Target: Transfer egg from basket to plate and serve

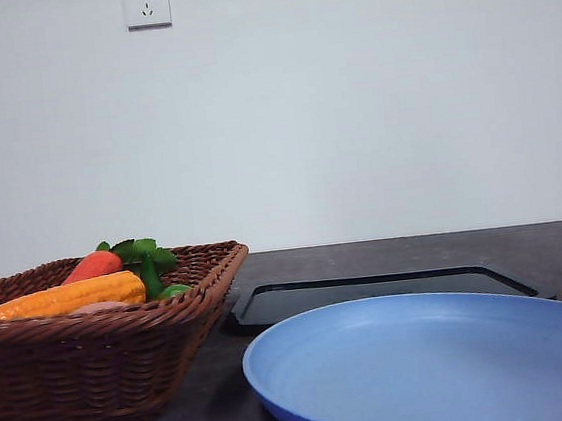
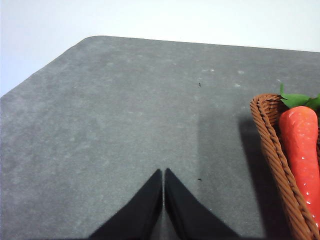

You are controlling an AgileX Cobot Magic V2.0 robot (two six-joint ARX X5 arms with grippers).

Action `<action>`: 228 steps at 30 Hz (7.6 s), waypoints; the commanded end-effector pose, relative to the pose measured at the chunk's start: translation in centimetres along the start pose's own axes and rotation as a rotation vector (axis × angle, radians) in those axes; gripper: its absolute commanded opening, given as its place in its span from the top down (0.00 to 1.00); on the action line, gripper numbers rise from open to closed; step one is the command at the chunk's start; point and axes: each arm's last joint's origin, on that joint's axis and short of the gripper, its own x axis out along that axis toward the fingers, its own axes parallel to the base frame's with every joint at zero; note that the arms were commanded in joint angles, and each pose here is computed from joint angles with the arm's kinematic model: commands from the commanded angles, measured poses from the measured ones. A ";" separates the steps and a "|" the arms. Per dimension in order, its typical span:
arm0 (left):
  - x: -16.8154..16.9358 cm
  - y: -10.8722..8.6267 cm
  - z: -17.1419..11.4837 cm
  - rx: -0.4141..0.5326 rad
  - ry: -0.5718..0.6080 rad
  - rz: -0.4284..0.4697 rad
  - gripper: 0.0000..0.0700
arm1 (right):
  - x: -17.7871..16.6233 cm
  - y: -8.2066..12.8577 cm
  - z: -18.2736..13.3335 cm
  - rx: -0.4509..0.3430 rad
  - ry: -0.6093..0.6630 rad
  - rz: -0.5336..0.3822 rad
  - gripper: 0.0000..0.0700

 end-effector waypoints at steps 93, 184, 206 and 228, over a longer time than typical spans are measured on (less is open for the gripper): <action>4.7 -9.4 11.4 -0.045 0.729 -0.895 0.51 | 7.0 4.6 -0.4 0.513 1.051 0.401 0.84; 8.8 -22.5 16.1 0.714 0.928 -0.897 0.68 | 1.5 3.2 7.4 0.530 0.740 0.304 1.00; 2.6 -33.9 12.8 0.835 0.681 -1.173 0.63 | 4.6 3.8 4.7 0.499 1.011 0.351 1.00; 2.4 -37.5 6.8 0.958 0.731 -1.174 0.44 | 4.4 3.9 5.5 0.483 1.026 0.378 1.00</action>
